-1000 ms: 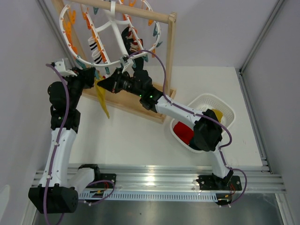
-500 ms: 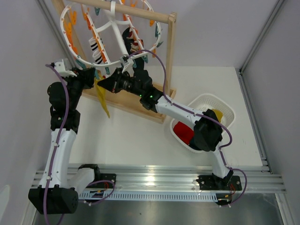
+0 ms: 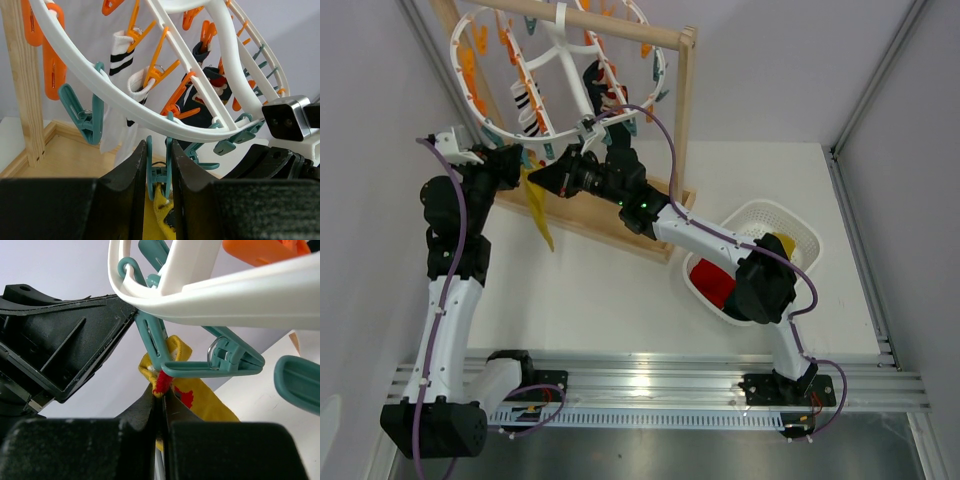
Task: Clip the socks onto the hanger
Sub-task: Clamp the sock onto the hanger.
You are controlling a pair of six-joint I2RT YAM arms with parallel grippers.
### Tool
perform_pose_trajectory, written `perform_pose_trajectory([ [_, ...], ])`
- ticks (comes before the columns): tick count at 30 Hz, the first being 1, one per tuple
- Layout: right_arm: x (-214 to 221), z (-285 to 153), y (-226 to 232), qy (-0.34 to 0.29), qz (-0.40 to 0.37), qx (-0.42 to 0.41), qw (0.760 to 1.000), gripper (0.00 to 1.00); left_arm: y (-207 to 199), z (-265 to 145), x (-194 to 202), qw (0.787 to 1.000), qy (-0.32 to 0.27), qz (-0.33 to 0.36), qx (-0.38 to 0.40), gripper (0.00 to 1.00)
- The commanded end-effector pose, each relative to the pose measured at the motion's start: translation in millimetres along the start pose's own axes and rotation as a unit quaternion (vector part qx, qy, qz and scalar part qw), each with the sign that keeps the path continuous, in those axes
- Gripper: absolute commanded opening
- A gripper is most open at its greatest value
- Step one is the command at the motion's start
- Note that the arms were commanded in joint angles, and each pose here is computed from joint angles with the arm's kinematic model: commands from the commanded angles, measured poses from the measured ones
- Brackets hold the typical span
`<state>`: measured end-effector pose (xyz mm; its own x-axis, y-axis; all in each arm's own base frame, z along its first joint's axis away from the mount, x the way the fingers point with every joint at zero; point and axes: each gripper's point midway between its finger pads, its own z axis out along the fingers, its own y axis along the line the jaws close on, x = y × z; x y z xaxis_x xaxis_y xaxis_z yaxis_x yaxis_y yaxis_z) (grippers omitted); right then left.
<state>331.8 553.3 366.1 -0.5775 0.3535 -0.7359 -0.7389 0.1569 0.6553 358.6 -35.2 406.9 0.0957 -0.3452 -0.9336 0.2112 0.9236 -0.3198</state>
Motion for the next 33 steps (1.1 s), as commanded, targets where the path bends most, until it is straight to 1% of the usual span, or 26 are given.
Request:
perform_pose_trajectory([
  [1, -26, -5, 12, -0.029, -0.001, 0.001, 1.0, 0.01, -7, -7, -17, 1.0, -0.024, 0.009, 0.005, 0.01],
  [2, -26, -5, 11, -0.029, -0.002, 0.002, 1.0, 0.02, -8, -7, -18, 1.0, -0.026, 0.01, 0.006, 0.02],
  [3, -25, -5, 10, -0.028, -0.002, 0.002, 1.0, 0.03, -8, -7, -20, 1.0, -0.027, 0.009, 0.005, 0.08],
  [5, -25, -5, 9, -0.028, -0.005, 0.003, 1.0, 0.07, -9, -8, -19, 1.0, -0.024, 0.008, 0.006, 0.17],
  [6, -26, -5, 11, -0.029, -0.005, 0.002, 1.0, 0.09, -9, -8, -20, 1.0, -0.026, 0.007, 0.006, 0.27],
  [8, -25, -5, 9, -0.028, -0.007, 0.003, 1.0, 0.13, -9, -9, -20, 1.0, -0.024, 0.005, 0.006, 0.36],
  [9, -25, -5, 9, -0.027, -0.007, 0.003, 1.0, 0.15, -10, -9, -22, 1.0, -0.025, 0.006, 0.006, 0.45],
  [10, -25, -5, 9, -0.026, -0.007, 0.003, 1.0, 0.16, -10, -10, -21, 1.0, -0.023, 0.005, 0.004, 0.49],
  [11, -25, -5, 9, -0.026, -0.007, 0.003, 1.0, 0.17, -10, -10, -23, 1.0, -0.024, 0.004, 0.004, 0.56],
  [13, -24, -5, 11, -0.025, -0.009, 0.0, 1.0, 0.22, -11, -12, -25, 1.0, -0.025, 0.005, 0.003, 0.64],
  [14, -23, -5, 11, -0.023, -0.011, 0.0, 1.0, 0.25, -11, -13, -27, 1.0, -0.027, 0.004, 0.001, 0.71],
  [15, -22, -5, 11, -0.022, -0.012, -0.001, 1.0, 0.27, -10, -13, -26, 1.0, -0.023, 0.004, -0.002, 0.74],
  [16, -22, -5, 13, -0.022, -0.013, -0.002, 1.0, 0.3, -11, -15, -28, 1.0, -0.024, 0.003, -0.003, 0.76],
  [17, -21, -5, 14, -0.02, -0.014, -0.002, 1.0, 0.33, -11, -16, -27, 1.0, -0.022, 0.002, -0.004, 0.81],
  [18, -21, -5, 15, -0.02, -0.018, -0.003, 1.0, 0.36, -11, -18, -29, 1.0, -0.02, 0.001, -0.007, 0.83],
  [19, -22, -6, 18, -0.02, -0.021, -0.004, 1.0, 0.41, -12, -20, -30, 1.0, -0.02, -0.001, -0.008, 0.86],
  [20, -21, -6, 16, -0.02, -0.022, -0.002, 1.0, 0.42, -11, -21, -32, 1.0, -0.02, -0.005, -0.014, 0.89],
  [21, -19, -6, 15, -0.017, -0.027, 0.001, 0.999, 0.45, -9, -24, -28, 1.0, -0.008, -0.007, -0.021, 0.91],
  [23, -18, -7, 18, -0.019, -0.032, 0.003, 0.999, 0.47, -11, -29, -31, 1.0, -0.006, -0.013, -0.026, 0.95],
  [24, -16, -7, 16, -0.018, -0.037, 0.006, 0.999, 0.51, -10, -31, -34, 0.999, -0.007, -0.014, -0.032, 0.96],
  [26, -15, -8, 16, -0.019, -0.044, 0.013, 0.999, 0.56, -10, -36, -32, 0.999, 0.002, -0.018, -0.037, 0.98],
  [27, -12, -9, 13, -0.016, -0.044, 0.018, 0.999, 0.61, -10, -38, -33, 0.999, 0.003, -0.018, -0.038, 0.99],
  [31, -9, -15, 12, -0.014, -0.06, 0.031, 0.998, 0.72, -11, -47, -32, 0.999, 0.015, -0.019, -0.047, 1.0],
  [32, -8, -18, 13, -0.014, -0.063, 0.036, 0.997, 0.76, -13, -50, -35, 0.999, 0.014, -0.019, -0.046, 1.0],
  [33, -7, -19, 12, -0.012, -0.067, 0.041, 0.997, 0.78, -14, -52, -37, 0.999, 0.013, -0.019, -0.045, 0.99],
])
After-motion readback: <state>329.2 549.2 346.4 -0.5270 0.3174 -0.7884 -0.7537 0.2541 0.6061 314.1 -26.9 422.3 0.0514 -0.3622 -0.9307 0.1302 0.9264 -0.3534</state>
